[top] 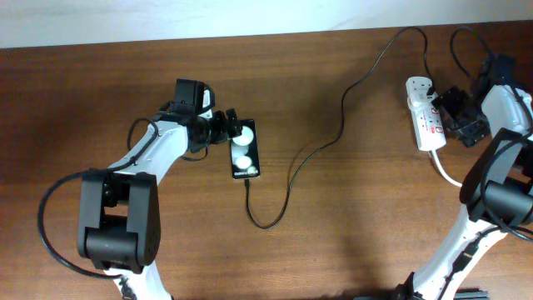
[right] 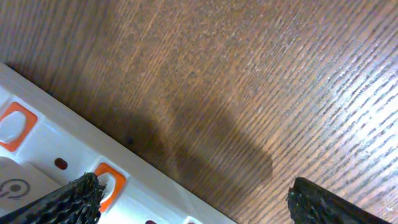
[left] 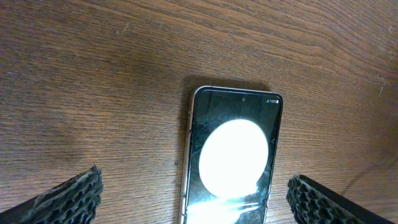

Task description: Plug charger to phone and switch on socket

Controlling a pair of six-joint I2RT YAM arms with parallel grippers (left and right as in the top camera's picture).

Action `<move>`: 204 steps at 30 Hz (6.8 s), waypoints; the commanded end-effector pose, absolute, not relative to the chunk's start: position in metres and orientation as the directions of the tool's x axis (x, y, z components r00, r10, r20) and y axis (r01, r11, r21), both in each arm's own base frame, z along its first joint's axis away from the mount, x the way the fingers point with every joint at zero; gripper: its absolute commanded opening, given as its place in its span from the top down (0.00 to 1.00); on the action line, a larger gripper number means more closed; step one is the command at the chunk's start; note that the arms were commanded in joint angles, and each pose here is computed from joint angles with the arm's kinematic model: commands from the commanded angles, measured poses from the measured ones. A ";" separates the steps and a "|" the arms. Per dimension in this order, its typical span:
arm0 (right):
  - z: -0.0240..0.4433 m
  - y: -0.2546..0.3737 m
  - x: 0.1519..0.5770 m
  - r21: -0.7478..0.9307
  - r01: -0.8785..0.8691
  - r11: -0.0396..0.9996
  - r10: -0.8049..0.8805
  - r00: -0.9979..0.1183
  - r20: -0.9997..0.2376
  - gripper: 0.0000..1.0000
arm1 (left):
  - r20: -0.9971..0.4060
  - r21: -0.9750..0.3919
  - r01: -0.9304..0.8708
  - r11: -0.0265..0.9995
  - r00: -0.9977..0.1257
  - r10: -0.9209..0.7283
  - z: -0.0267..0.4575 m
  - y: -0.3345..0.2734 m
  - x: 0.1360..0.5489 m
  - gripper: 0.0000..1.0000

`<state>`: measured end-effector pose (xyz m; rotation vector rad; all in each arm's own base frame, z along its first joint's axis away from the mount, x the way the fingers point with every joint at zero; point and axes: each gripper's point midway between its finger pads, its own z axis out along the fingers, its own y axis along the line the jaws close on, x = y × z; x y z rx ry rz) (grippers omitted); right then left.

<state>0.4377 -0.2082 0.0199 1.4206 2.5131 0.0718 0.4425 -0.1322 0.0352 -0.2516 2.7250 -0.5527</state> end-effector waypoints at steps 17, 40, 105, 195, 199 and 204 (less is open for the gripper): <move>-0.001 -0.175 0.434 0.139 0.809 0.571 0.821 -0.560 -0.115 0.01 | -0.309 -0.397 -0.097 0.913 -0.922 -0.232 0.036 -0.132 0.443 0.01; 0.053 -0.188 0.398 0.093 0.680 0.727 0.683 -0.730 -0.003 0.01 | -0.309 -0.397 -0.097 0.913 -0.922 -0.232 0.036 -0.132 0.443 0.01; 0.053 -0.165 0.420 0.119 0.444 0.888 0.453 -0.889 -0.065 0.01 | -0.638 -0.310 -0.006 0.951 -0.740 -0.212 0.191 -0.110 0.432 0.01; 0.053 -0.165 0.420 0.119 0.444 0.888 0.453 -0.889 -0.065 0.01 | -0.996 0.024 0.063 0.998 -0.079 0.029 0.156 -0.015 0.245 0.01; 0.053 -0.165 0.420 0.119 0.444 0.888 0.453 -0.889 -0.065 0.01 | -0.996 0.024 0.063 0.998 -0.079 0.029 0.156 -0.015 0.245 0.01; 0.053 -0.165 0.420 0.119 0.444 0.888 0.453 -0.889 -0.065 0.01 | -0.996 0.024 0.063 0.998 -0.079 0.029 0.156 -0.015 0.245 0.01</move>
